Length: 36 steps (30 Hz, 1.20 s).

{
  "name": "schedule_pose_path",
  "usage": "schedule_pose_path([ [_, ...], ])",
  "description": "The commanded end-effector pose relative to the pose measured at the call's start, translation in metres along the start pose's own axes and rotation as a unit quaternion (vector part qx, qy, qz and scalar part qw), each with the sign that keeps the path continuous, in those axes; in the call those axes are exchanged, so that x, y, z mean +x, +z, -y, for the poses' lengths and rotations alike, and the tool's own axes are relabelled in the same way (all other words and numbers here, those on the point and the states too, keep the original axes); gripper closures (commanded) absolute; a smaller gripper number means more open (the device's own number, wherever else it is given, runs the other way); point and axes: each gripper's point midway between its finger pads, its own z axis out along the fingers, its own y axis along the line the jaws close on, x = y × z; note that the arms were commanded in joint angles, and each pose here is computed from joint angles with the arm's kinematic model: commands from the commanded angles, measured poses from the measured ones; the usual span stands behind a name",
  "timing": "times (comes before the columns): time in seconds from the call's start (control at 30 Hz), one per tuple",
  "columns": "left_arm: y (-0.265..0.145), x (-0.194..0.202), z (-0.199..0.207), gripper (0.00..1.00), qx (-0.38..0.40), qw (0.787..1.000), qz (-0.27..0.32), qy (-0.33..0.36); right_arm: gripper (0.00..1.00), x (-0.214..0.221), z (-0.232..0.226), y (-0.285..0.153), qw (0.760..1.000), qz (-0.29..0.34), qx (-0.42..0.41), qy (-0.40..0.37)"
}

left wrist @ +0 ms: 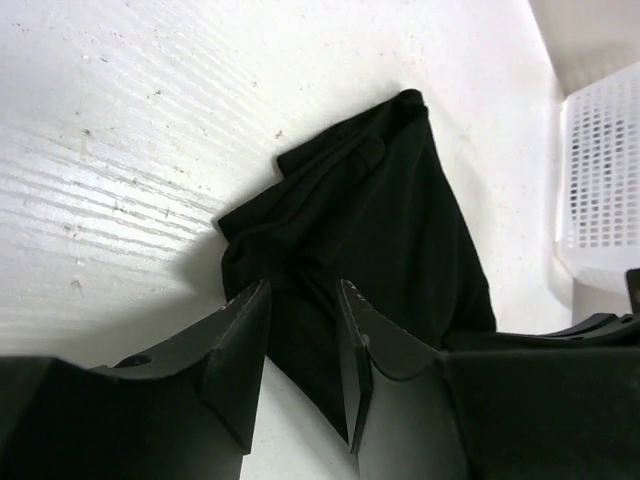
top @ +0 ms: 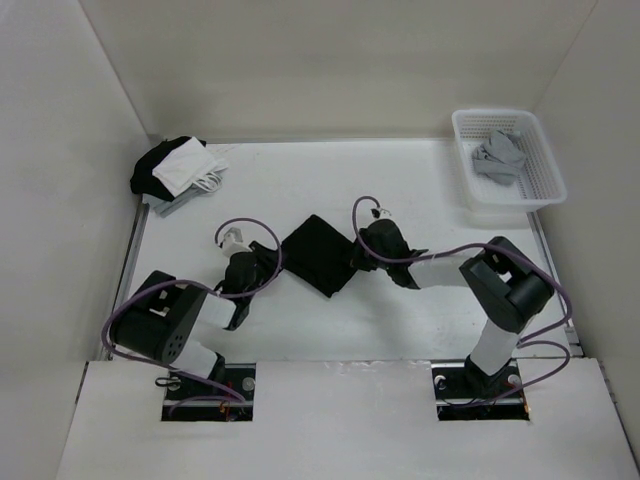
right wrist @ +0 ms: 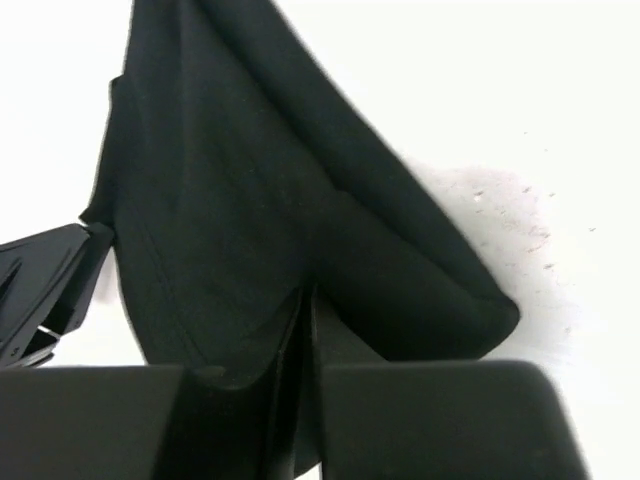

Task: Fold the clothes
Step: Fold the tank top

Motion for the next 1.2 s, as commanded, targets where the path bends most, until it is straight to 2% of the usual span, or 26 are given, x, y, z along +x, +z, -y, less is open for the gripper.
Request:
schedule_pose_path([
  [0.0, -0.016, -0.021, 0.042, 0.68, 0.084, 0.996, 0.034, -0.018, 0.86, -0.024, -0.041, -0.017, 0.997, 0.032, -0.072, 0.002],
  [0.17, -0.049, -0.037, 0.071, 0.64, 0.123, 0.991, 0.055, -0.008, 0.61, -0.058, -0.085, -0.065, 0.988, 0.076, -0.134, -0.015],
  [0.3, -0.068, -0.051, 0.073, 0.56, 0.098, 0.992, 0.069, 0.042, 0.5, -0.077, -0.096, -0.105, 0.98, 0.117, -0.154, -0.04],
  [0.47, -0.09, -0.074, 0.055, 0.51, 0.015, 0.988, 0.083, 0.128, 0.37, -0.108, -0.067, -0.134, 0.97, 0.203, -0.111, -0.068],
  [0.6, -0.108, -0.091, 0.042, 0.45, -0.031, 0.984, 0.103, 0.142, 0.29, -0.126, -0.028, -0.144, 0.957, 0.276, -0.063, -0.061],
  [0.83, -0.107, -0.097, 0.023, 0.41, -0.067, 0.985, 0.093, 0.125, 0.24, -0.13, 0.018, -0.143, 0.948, 0.316, -0.027, 0.001],
  [1.0, -0.101, -0.096, 0.015, 0.39, -0.076, 0.989, 0.088, 0.089, 0.24, -0.134, 0.03, -0.146, 0.946, 0.323, -0.019, 0.017],
  [1.17, -0.094, -0.096, 0.016, 0.38, -0.075, 0.991, 0.082, 0.08, 0.23, -0.132, 0.03, -0.142, 0.95, 0.31, -0.023, 0.016],
])
